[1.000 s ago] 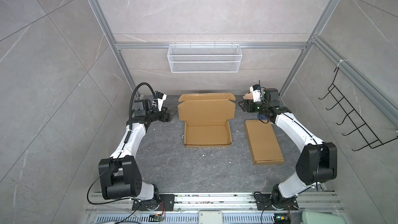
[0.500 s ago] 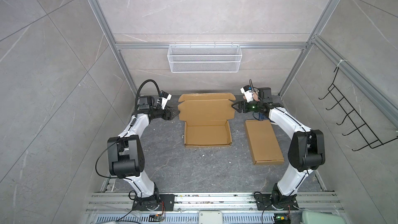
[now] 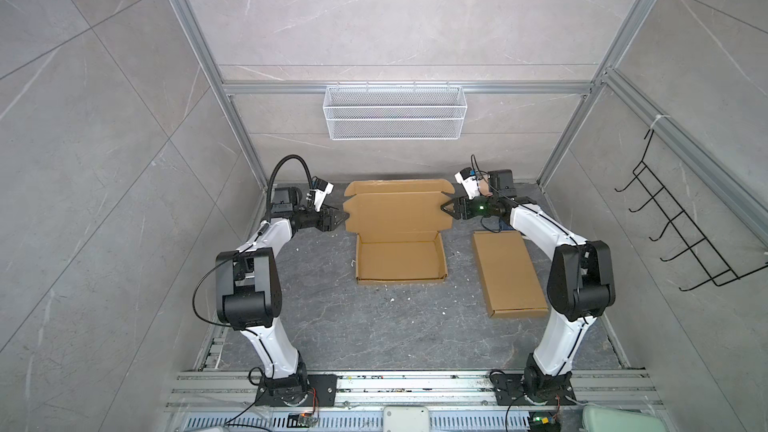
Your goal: Fold the paper box
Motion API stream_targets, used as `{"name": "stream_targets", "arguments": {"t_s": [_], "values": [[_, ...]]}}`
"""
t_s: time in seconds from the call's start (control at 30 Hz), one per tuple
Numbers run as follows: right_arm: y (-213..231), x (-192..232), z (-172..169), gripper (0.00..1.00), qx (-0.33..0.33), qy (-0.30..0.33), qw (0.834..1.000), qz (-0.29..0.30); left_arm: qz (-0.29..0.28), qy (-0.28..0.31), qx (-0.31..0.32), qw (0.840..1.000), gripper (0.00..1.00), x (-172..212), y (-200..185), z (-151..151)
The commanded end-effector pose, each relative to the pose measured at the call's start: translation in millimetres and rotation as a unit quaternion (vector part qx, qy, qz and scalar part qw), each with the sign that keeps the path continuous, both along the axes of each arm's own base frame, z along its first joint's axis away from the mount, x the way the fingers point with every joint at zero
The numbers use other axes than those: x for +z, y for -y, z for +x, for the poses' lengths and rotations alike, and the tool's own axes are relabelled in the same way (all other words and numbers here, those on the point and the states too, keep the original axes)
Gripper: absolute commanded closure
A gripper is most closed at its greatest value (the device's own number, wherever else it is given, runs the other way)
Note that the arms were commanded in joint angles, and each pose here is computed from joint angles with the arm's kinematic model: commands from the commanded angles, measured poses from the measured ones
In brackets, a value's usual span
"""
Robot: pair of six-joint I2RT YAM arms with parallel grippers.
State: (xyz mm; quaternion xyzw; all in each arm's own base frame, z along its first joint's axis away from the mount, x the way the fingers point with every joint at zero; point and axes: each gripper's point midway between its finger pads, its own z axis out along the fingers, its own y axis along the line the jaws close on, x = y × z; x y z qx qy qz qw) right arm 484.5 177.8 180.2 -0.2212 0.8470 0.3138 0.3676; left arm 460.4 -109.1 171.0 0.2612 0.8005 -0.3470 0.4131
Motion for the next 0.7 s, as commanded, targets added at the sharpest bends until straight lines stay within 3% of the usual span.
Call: {"name": "stream_targets", "arguments": {"t_s": [0.0,0.4,0.57,0.67], "values": [[-5,1,0,0.42,0.017,0.0,1.0,0.001,-0.017,0.046,-0.016,0.999,0.4,26,8,13],[-12,2,3,0.55,0.023,-0.002,1.0,-0.003,-0.022,0.029,-0.036,0.999,0.49,12,25,12],[-16,1,2,0.6,0.028,0.001,1.0,-0.011,-0.023,0.027,-0.038,0.999,0.61,12,27,10],[-17,0,-1,0.65,0.028,0.003,0.999,-0.018,-0.02,0.028,-0.036,0.999,0.75,14,26,8]]}}
